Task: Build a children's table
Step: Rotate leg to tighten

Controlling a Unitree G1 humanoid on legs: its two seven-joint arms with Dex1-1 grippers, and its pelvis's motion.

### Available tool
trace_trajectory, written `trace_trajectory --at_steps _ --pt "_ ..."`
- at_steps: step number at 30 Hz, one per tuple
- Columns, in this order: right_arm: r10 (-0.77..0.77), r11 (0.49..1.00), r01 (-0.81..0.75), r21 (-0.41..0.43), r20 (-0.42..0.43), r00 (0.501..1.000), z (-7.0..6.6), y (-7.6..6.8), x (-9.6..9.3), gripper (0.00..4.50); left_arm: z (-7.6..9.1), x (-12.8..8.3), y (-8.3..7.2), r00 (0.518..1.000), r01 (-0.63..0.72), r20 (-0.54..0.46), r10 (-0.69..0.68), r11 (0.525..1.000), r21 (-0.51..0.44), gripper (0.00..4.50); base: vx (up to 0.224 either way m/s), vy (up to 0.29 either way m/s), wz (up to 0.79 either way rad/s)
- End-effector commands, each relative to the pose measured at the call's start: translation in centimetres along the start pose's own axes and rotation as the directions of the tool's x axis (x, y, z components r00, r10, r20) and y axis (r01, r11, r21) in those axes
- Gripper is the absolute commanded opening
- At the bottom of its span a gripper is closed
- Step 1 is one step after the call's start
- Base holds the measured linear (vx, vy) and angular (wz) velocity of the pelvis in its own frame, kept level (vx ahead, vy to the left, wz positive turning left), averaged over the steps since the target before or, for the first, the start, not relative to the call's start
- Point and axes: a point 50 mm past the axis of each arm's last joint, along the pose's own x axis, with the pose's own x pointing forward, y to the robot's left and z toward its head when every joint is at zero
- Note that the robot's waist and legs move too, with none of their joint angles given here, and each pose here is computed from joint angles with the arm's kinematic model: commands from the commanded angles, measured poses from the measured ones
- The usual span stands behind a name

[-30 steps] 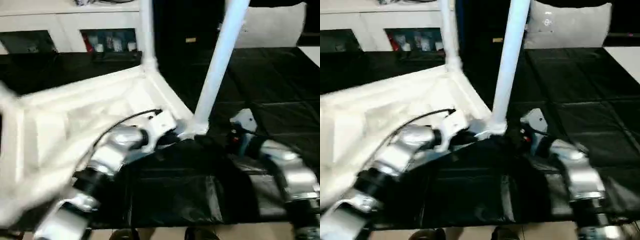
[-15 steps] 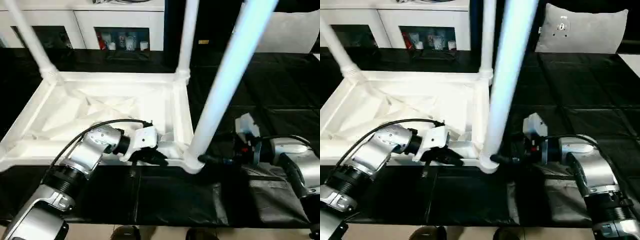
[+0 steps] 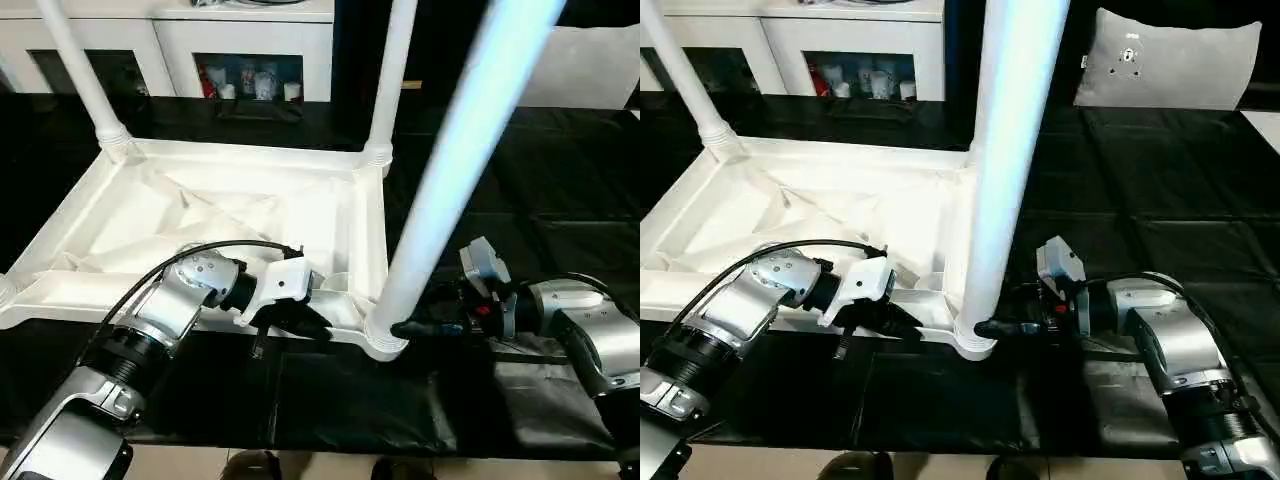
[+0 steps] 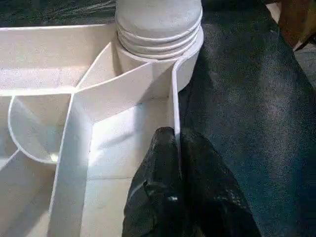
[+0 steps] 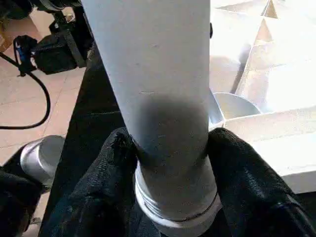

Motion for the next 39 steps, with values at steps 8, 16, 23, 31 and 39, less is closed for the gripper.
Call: trace_trajectory --at_steps 8,16,23,31,39 --pt "0.031 0.998 -0.033 0.047 0.032 0.999 -0.2 1.1 1.2 1.91 1.5 0.6 1.2 0.995 -0.086 0.049 0.087 0.996 -0.012 0.0 0.0 0.0 0.0" --pt "-0.494 0.85 0.472 0.235 0.042 0.869 -1.6 -1.5 5.1 1.91 4.3 3.7 3.2 0.913 -0.358 0.109 0.393 0.901 -0.244 0.0 0.0 0.0 0.0" --pt "-0.725 0.646 0.69 0.327 -0.022 0.689 -1.5 -3.5 6.9 1.88 6.1 6.2 4.8 0.819 -0.509 0.081 0.568 0.784 -0.357 0.0 0.0 0.0 0.0" --pt "-0.808 0.579 0.754 0.31 0.091 0.583 -0.4 -4.1 6.3 2.73 7.2 6.3 5.8 0.735 -0.625 0.054 0.676 0.705 -0.335 0.0 0.0 0.0 0.0" --pt "-0.717 0.697 0.682 0.222 0.167 0.677 0.0 -3.6 2.1 3.33 5.4 5.3 4.8 0.814 -0.543 0.077 0.575 0.802 -0.249 0.0 0.007 -0.002 0.0"
